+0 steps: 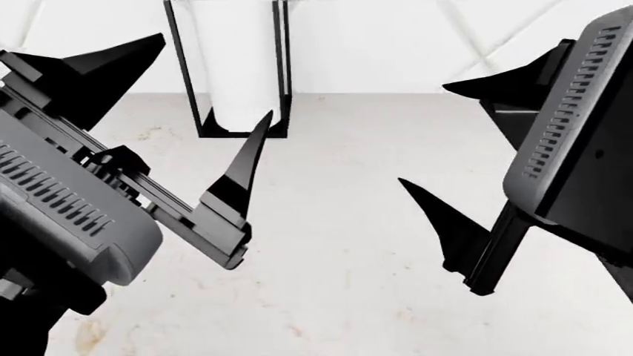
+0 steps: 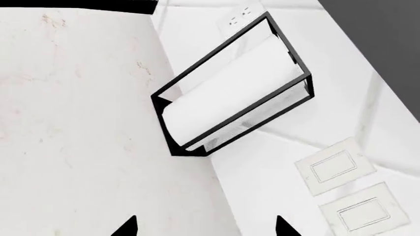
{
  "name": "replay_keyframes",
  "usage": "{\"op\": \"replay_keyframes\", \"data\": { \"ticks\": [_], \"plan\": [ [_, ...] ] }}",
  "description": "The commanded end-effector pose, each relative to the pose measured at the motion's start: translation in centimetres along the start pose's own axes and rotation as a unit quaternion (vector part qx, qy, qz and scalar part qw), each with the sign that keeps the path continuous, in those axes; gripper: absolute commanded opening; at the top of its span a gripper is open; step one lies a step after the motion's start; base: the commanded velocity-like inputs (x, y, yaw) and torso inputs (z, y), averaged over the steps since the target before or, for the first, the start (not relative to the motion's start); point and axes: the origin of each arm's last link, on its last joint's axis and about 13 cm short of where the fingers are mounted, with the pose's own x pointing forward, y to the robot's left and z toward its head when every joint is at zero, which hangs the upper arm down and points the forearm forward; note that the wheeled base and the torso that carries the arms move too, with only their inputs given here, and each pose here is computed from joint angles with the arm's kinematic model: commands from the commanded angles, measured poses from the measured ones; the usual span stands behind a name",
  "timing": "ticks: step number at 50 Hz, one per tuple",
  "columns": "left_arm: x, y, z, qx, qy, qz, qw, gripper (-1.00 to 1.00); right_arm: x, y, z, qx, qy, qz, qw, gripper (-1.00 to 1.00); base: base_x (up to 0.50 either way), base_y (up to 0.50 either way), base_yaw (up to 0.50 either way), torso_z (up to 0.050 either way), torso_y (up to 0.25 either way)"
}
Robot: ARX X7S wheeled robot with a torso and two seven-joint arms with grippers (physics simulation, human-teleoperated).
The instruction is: Pick the banana, garlic from the counter and place them in the cabinet. Then close the cabinet.
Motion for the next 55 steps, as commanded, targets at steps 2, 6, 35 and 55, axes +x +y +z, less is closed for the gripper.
{"op": "replay_keyframes", "data": {
  "ticks": [2,6,35,55],
  "plan": [
    [0.13,0.0,0.06,-0.001,-0.001,-0.001,1.0,1.0,0.85,0.65,-0.57,0.004,-0.009,0.013,1.0,1.0,0.0,-0.5,0.0,0.0,0.0],
    [0.14,0.0,0.05,-0.001,-0.001,-0.001,1.0,1.0,1.01,0.74,-0.61,0.0,-0.013,0.016,1.0,1.0,0.0,-0.5,0.0,0.0,0.0],
    [0.17,-0.08,0.59,0.002,-0.005,-0.004,1.0,1.0,1.18,1.11,-0.45,-0.017,-0.012,0.029,0.999,1.0,0.06,-0.29,0.0,0.0,0.0],
    [0.2,-0.09,0.67,0.003,-0.004,-0.004,1.0,1.0,1.0,1.06,-0.36,-0.023,-0.013,0.031,0.999,1.0,0.13,-0.19,0.0,0.0,0.0]
  ]
}}
